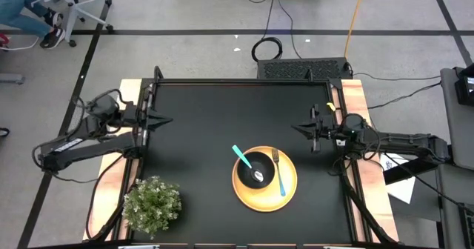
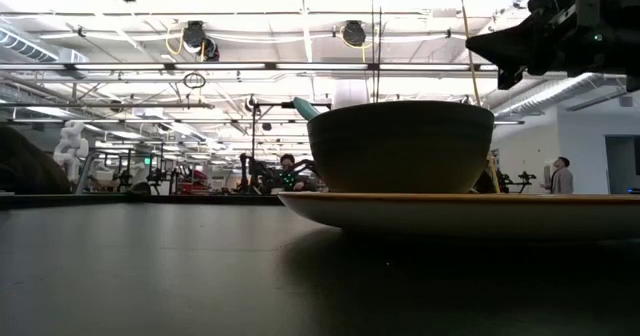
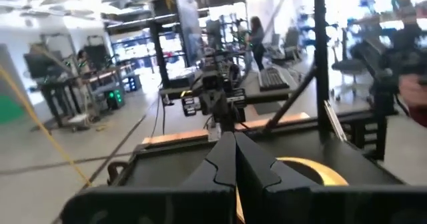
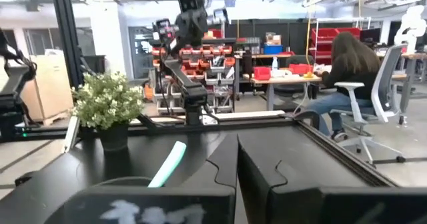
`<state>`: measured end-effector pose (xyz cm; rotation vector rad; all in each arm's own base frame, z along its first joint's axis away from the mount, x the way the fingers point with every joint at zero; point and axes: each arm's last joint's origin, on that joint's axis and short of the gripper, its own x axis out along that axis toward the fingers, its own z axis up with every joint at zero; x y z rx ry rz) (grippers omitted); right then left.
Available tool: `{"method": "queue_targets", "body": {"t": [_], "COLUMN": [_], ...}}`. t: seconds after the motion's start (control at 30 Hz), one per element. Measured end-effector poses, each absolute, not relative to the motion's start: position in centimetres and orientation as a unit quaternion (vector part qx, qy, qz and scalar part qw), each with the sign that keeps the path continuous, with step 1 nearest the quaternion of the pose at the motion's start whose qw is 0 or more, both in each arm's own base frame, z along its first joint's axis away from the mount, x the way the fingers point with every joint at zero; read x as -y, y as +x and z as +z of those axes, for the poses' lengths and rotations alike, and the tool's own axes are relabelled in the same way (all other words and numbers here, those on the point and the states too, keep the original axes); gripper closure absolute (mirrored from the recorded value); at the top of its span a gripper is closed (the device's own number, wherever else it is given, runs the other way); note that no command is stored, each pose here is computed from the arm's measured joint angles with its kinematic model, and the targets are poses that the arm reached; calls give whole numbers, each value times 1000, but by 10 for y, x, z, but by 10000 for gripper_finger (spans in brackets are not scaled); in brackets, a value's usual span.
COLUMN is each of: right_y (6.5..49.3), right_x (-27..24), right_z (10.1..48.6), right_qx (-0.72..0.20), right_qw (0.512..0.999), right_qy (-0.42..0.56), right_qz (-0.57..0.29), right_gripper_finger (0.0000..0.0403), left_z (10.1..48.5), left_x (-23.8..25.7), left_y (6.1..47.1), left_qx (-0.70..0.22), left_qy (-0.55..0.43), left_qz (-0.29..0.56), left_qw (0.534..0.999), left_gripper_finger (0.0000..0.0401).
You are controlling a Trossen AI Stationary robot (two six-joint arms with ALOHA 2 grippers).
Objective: Set table place
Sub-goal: Return to Home Position
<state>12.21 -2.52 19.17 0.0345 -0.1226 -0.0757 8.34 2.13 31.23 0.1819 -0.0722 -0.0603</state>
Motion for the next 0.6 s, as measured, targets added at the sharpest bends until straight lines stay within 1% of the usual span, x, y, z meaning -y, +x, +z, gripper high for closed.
{"method": "queue_targets", "body": {"t": [0.13, 0.3, 0.47, 0.6], "right_y": [121, 121, 121, 121], "right_x": [25, 25, 25, 25], "right_z": [193, 191, 192, 192], "right_qx": [66, 59, 60, 60], "right_qw": [997, 997, 997, 997], "right_qy": [20, 22, 21, 21], "right_qz": [-37, -37, -37, -37], "right_gripper_finger": [403, 403, 403, 403], "left_z": [295, 265, 250, 246], "left_x": [-25, -26, -26, -23], "left_y": [91, 103, 107, 110], "left_qx": [61, 88, 58, 38], "left_qy": [58, 65, 53, 46], "left_qz": [-24, -36, -13, -29], "left_qw": [996, 993, 997, 998], "left_gripper_finger": [401, 401, 401, 401]}}
